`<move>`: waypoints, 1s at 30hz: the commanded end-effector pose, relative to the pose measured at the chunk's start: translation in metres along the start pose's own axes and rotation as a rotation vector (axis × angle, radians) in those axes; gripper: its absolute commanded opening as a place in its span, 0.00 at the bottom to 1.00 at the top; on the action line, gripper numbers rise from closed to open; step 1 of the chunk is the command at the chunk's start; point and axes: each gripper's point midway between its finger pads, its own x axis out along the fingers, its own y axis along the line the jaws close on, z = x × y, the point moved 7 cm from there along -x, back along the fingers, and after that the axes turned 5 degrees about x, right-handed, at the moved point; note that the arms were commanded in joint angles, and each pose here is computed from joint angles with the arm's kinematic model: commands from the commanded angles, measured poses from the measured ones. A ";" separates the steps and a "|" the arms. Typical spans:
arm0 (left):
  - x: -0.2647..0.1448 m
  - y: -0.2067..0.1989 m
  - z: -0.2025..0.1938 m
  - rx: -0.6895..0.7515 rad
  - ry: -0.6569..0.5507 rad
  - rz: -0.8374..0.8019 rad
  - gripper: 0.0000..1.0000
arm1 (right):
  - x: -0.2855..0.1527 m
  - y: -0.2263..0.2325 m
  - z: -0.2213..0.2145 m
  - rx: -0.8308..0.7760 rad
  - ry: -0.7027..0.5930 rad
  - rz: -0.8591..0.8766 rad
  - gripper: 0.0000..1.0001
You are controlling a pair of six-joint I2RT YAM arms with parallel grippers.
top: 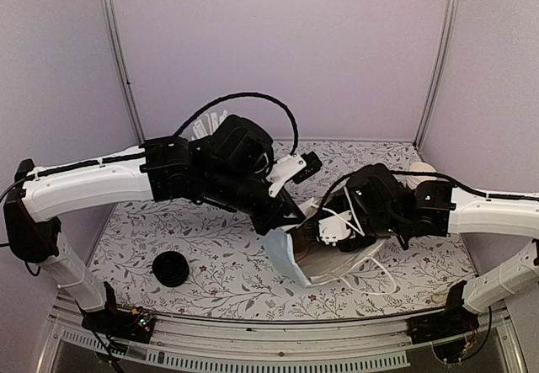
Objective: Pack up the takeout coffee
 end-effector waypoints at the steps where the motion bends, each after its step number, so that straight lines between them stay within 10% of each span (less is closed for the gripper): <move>1: -0.012 0.002 0.011 -0.007 -0.083 -0.043 0.00 | 0.008 -0.004 0.005 0.004 -0.022 -0.026 0.34; 30: -0.016 0.048 -0.015 -0.161 -0.157 -0.270 0.00 | 0.035 -0.012 0.008 0.005 -0.032 0.055 0.33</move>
